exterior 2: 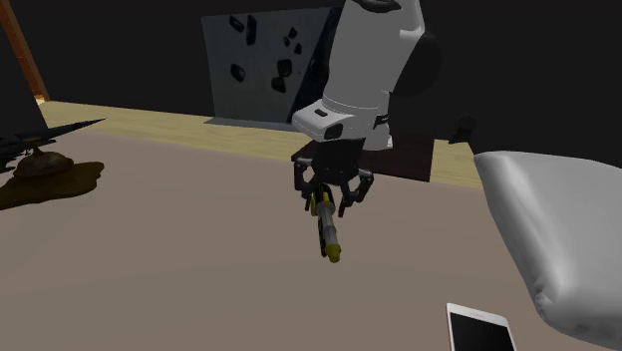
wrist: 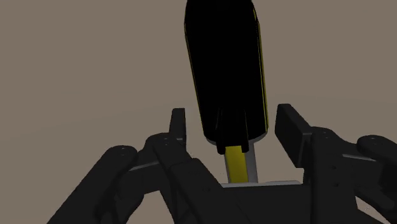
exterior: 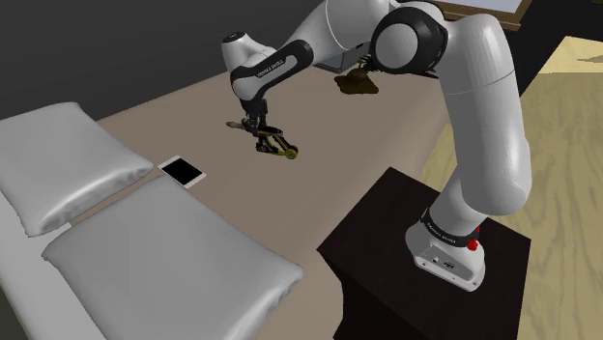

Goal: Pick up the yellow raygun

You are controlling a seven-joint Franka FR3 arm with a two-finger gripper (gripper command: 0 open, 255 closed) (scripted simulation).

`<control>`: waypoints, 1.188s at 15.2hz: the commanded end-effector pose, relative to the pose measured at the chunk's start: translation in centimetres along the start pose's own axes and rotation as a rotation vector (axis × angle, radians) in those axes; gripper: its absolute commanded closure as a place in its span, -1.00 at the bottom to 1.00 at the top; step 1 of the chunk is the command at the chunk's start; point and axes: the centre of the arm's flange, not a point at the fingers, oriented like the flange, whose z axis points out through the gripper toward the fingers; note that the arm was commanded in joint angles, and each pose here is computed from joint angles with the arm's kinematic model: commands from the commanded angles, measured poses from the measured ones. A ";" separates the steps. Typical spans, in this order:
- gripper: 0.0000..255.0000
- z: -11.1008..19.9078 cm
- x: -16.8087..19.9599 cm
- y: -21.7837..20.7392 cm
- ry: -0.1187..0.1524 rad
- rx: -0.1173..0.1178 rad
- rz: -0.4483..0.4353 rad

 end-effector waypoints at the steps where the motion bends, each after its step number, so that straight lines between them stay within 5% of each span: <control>1: 1.00 0.1 0.0 0.0 0.000 0.000 0.000; 9: 1.00 0.0 0.0 0.0 0.000 0.000 0.000; 18: 1.00 -4.6 -0.3 0.8 0.000 0.000 0.000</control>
